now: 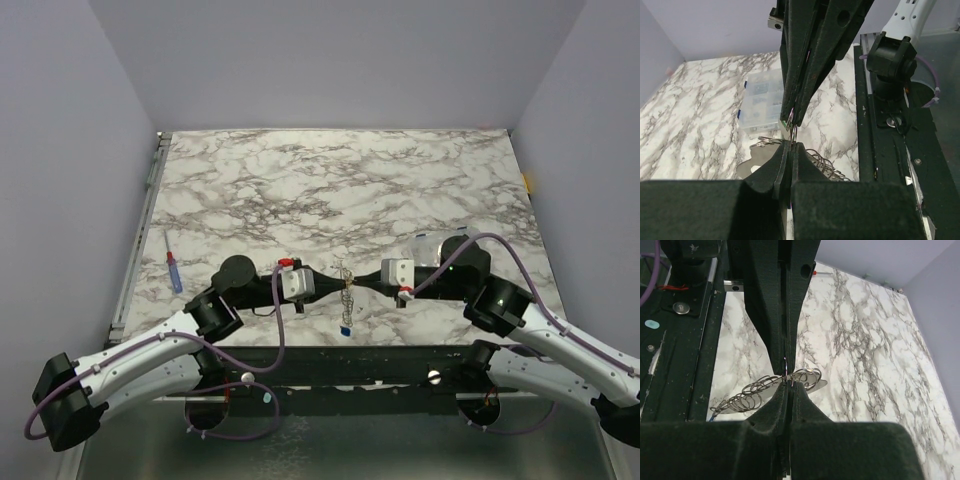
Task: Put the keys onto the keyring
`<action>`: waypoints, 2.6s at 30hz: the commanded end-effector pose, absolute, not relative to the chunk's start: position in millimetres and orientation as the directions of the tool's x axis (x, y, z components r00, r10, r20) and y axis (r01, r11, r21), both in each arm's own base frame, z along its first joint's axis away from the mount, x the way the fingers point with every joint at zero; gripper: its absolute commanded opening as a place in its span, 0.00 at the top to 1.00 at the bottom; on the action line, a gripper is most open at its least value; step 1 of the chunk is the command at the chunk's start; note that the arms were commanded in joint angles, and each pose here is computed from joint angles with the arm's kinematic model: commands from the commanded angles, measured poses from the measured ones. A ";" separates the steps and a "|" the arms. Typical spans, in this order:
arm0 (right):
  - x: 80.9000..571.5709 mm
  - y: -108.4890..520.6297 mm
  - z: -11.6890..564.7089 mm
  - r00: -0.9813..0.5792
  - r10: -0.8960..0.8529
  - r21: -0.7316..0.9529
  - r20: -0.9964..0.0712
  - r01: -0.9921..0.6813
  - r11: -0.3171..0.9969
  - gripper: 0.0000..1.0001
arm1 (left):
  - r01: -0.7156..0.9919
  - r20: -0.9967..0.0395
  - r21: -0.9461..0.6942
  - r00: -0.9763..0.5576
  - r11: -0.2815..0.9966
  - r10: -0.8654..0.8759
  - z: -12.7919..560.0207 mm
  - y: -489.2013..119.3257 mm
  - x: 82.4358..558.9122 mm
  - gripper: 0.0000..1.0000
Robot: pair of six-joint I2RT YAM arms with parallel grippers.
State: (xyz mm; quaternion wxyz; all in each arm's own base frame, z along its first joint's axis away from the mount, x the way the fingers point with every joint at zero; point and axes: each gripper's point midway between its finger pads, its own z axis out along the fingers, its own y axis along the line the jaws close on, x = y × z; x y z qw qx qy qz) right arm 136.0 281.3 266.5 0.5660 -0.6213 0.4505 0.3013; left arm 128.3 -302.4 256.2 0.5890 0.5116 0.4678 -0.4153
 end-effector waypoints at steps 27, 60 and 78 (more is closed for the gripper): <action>131.1 284.0 261.9 0.515 -0.245 -0.532 -0.821 -0.847 0.002 0.99 | 0.974 -0.974 0.181 0.197 0.133 -0.113 281.1 -298.4 133.2 1.00; 135.9 284.3 270.6 0.516 -0.209 -0.541 -0.830 -0.838 0.078 0.99 | 0.972 -0.967 0.194 0.212 0.137 -0.139 288.7 -294.7 129.9 1.00; 124.0 294.7 280.8 0.463 -0.140 -0.473 -0.875 -0.880 0.043 0.97 | 0.963 -0.960 0.175 0.213 0.203 -0.182 296.4 -290.9 138.3 1.00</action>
